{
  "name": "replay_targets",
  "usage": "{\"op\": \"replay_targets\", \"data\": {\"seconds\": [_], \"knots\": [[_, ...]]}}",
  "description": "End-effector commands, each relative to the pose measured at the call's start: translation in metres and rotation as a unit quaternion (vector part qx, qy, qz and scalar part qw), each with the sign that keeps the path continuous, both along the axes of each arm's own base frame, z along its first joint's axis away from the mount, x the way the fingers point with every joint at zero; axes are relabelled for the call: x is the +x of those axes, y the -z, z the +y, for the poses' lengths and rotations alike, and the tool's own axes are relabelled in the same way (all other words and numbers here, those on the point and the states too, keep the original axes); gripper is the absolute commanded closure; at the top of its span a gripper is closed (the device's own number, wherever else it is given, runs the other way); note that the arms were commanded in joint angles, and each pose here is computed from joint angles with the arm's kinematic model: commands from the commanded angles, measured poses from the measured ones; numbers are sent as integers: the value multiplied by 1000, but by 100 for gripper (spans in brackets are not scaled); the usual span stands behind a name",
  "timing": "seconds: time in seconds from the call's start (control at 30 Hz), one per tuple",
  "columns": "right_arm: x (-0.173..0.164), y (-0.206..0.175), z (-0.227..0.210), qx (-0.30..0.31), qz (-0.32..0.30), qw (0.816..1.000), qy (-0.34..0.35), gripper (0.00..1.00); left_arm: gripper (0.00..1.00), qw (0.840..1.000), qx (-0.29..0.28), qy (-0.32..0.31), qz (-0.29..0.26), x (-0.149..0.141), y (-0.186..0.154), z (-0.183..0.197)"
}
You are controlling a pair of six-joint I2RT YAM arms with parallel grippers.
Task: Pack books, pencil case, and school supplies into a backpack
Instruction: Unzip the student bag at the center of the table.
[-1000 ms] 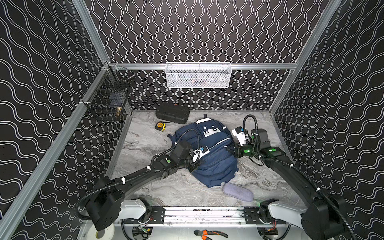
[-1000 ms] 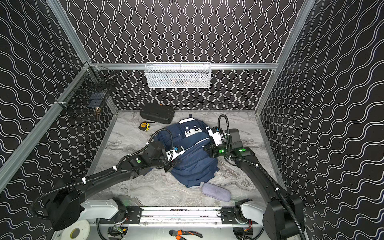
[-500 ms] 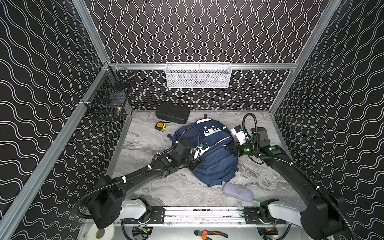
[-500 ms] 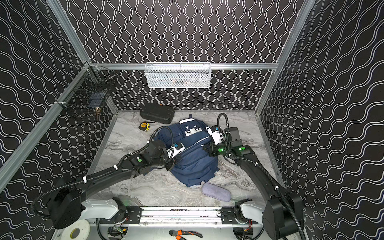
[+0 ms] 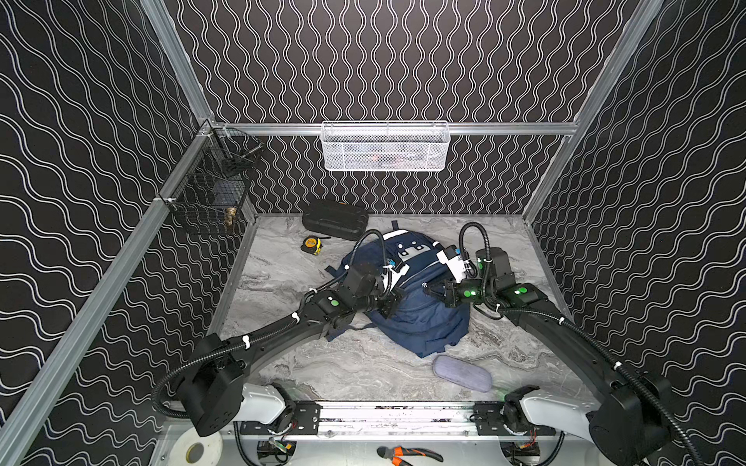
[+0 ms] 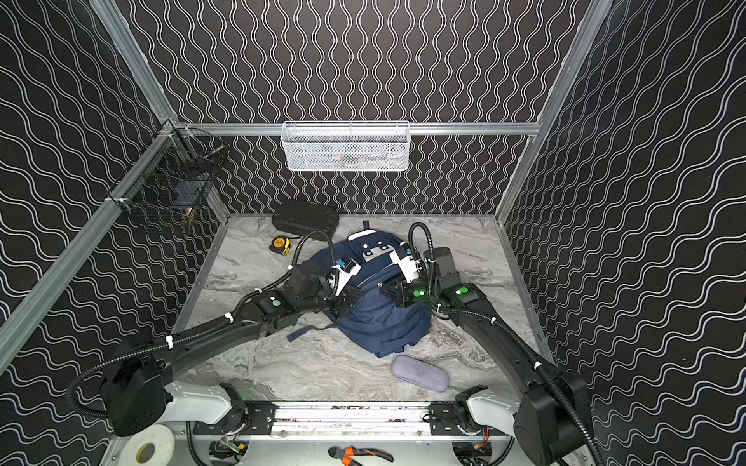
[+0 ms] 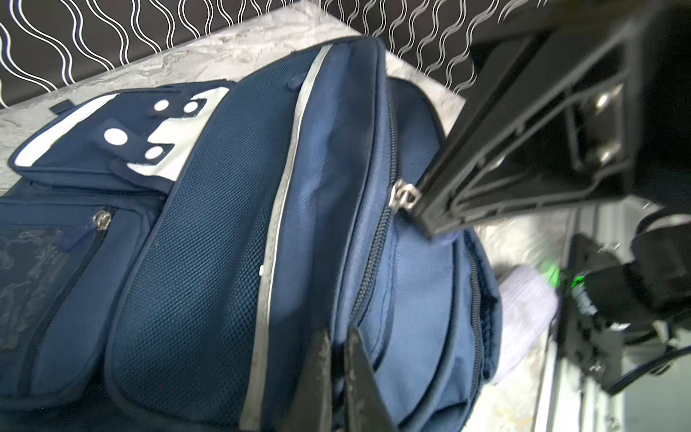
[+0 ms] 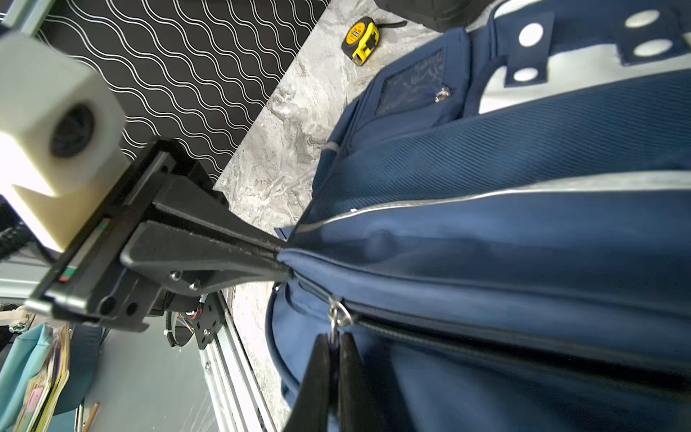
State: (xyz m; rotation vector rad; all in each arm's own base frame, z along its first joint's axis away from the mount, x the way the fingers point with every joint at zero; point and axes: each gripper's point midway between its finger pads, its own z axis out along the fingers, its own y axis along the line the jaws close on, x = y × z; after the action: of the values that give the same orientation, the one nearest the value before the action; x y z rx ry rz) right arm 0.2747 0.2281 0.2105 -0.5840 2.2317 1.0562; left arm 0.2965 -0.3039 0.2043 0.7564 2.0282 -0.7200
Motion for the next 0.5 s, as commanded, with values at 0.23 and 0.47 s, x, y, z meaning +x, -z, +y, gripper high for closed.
{"op": "replay_targets", "data": {"seconds": [0.23, 0.47], "knots": [[12, -16, 17, 16, -12, 1000, -20, 100, 100, 992, -100, -67, -41, 27, -62, -19], [44, -26, -26, -16, -43, 997, 66, 100, 61, 994, -65, -32, -81, 28, -72, -27]]}}
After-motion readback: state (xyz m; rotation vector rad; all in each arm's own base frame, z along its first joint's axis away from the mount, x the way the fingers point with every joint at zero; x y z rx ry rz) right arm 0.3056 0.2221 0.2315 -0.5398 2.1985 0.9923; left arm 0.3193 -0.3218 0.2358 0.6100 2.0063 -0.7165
